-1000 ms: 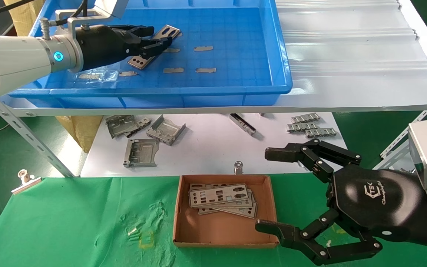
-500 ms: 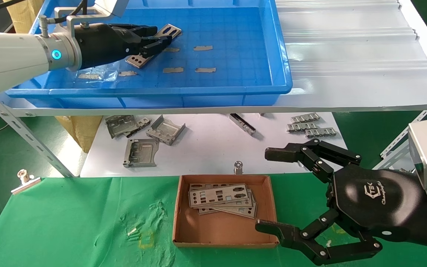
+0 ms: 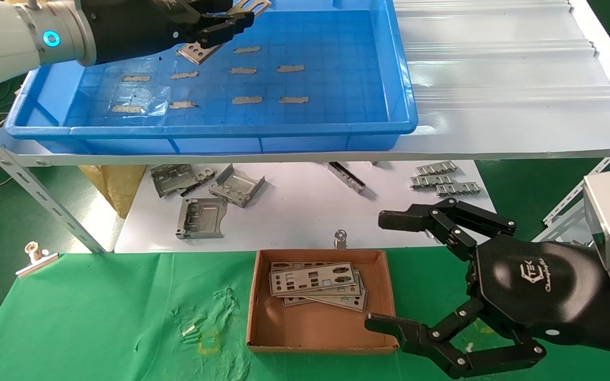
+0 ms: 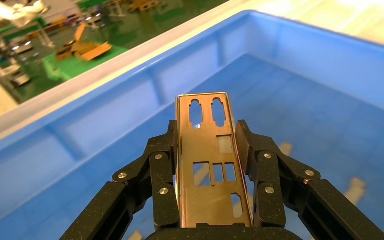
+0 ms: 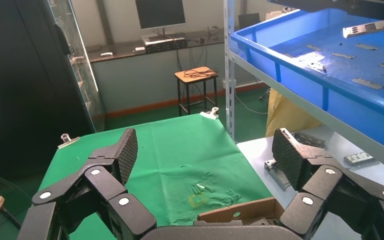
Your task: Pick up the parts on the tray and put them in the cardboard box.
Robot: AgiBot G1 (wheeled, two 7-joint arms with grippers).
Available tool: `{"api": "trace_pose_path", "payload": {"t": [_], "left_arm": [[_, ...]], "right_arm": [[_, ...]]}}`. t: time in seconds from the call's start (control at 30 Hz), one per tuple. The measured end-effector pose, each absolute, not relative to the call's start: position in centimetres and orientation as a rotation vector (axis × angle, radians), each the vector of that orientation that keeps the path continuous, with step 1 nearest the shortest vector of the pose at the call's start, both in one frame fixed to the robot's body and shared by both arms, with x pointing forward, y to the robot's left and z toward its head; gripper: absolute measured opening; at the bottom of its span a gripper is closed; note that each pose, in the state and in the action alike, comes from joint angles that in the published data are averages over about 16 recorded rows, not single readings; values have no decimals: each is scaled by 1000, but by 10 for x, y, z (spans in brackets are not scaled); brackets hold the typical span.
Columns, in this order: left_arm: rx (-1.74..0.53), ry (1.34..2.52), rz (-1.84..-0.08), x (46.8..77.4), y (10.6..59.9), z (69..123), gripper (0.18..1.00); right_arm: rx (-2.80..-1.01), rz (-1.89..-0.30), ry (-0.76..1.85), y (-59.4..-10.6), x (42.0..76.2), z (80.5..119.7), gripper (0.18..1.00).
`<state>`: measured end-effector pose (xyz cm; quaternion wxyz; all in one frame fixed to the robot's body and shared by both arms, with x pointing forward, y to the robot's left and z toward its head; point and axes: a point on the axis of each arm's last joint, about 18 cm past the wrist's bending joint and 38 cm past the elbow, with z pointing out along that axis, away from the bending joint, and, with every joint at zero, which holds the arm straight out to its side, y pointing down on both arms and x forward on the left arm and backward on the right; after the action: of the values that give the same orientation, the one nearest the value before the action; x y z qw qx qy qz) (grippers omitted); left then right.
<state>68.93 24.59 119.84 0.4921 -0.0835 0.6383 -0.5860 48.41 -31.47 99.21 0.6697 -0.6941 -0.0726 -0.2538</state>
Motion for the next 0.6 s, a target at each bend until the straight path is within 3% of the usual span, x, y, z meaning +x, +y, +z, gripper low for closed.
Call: {"api": "trace_pose_path", "payload": {"t": [0.6], "left_arm": [[387,1882,-1411,621,229,1124,447]], "right_arm": [[-1565,-572,-164,-315,484,992,1000]]}}
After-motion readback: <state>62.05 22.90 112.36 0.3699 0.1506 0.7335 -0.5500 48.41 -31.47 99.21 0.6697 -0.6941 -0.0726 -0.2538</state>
